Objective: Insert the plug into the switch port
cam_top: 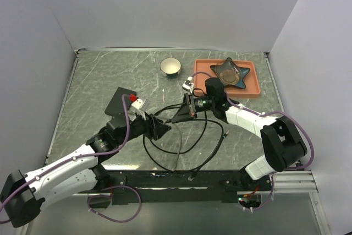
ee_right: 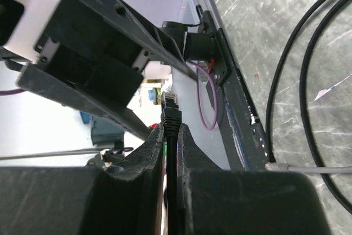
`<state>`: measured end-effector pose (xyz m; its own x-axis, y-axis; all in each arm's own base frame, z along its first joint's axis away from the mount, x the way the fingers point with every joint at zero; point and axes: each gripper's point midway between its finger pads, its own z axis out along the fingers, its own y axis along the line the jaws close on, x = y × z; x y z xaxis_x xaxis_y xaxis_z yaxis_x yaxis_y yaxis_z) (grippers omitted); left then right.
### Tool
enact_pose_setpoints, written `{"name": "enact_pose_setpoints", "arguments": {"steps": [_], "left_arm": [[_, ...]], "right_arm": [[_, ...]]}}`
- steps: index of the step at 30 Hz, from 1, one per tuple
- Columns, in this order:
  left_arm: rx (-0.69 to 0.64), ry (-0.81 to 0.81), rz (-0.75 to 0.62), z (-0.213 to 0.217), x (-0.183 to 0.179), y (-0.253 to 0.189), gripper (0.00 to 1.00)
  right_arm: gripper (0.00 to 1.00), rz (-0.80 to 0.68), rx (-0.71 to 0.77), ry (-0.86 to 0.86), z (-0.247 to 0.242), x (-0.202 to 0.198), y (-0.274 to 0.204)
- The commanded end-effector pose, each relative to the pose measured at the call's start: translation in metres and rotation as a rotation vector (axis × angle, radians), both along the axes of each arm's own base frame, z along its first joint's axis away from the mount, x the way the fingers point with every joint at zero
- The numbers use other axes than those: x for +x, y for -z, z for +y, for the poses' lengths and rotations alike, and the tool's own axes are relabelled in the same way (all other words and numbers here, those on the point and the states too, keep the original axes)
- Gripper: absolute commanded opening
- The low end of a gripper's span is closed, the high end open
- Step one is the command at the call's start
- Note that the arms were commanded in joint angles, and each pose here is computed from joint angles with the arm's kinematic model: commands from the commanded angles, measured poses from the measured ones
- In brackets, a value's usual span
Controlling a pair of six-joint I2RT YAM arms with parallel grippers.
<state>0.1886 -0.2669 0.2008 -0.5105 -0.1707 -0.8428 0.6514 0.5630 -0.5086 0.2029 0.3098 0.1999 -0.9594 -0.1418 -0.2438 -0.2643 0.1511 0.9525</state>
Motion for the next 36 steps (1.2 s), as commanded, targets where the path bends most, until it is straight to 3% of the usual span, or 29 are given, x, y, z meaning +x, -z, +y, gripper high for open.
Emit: {"name": "enact_pose_setpoints", "arguments": {"steps": [1,3,12,13,16,20,21,22,24,25,26,28,33,36], "left_arm": [[-0.046,-0.011,-0.089,-0.008,0.007,-0.026,0.57],[-0.048,-0.011,-0.091,-0.009,0.007,-0.027,0.49],[-0.054,-0.017,-0.101,-0.017,0.008,-0.032,0.31],[-0.054,-0.005,-0.101,-0.019,0.006,-0.032,0.28],[-0.049,0.022,-0.102,-0.024,0.005,-0.032,0.01],[-0.053,0.014,-0.095,-0.024,0.006,-0.034,0.01],[-0.059,0.010,-0.083,-0.023,0.005,-0.034,0.01],[-0.059,0.003,-0.084,-0.022,0.006,-0.034,0.01],[-0.055,-0.018,-0.062,-0.019,0.007,-0.034,0.01],[-0.053,-0.027,-0.060,-0.017,0.009,-0.038,0.01],[-0.037,-0.014,-0.043,-0.019,0.009,-0.035,0.01],[-0.006,0.003,0.001,-0.021,0.010,-0.033,0.01],[0.067,0.080,0.197,-0.035,0.013,0.001,0.01],[0.051,0.134,0.307,-0.042,0.016,0.014,0.01]], "right_arm": [[0.00,-0.016,0.042,-0.021,-0.002,0.000,-0.006],[0.00,-0.016,0.042,-0.021,-0.003,0.000,-0.006],[0.00,0.003,0.036,-0.030,-0.004,-0.003,0.001],[0.00,0.002,0.037,-0.030,-0.004,-0.003,0.000],[0.00,0.004,0.036,-0.039,-0.004,-0.004,0.002],[0.00,-0.046,0.034,-0.044,-0.005,-0.003,-0.001],[0.07,-0.033,0.008,-0.041,-0.006,-0.002,-0.002],[0.26,-0.051,-0.015,-0.031,-0.007,-0.001,-0.003],[0.46,-0.228,-0.095,0.037,-0.011,0.017,-0.012],[0.65,-0.214,-0.166,0.053,-0.017,0.014,-0.008],[0.72,-0.320,-0.218,0.107,-0.024,0.023,-0.012],[0.88,-0.373,-0.290,0.159,-0.035,0.027,-0.020],[0.97,-0.589,-0.440,0.371,-0.071,0.050,-0.049],[0.98,-0.682,-0.442,0.437,-0.084,0.049,-0.066]]}}
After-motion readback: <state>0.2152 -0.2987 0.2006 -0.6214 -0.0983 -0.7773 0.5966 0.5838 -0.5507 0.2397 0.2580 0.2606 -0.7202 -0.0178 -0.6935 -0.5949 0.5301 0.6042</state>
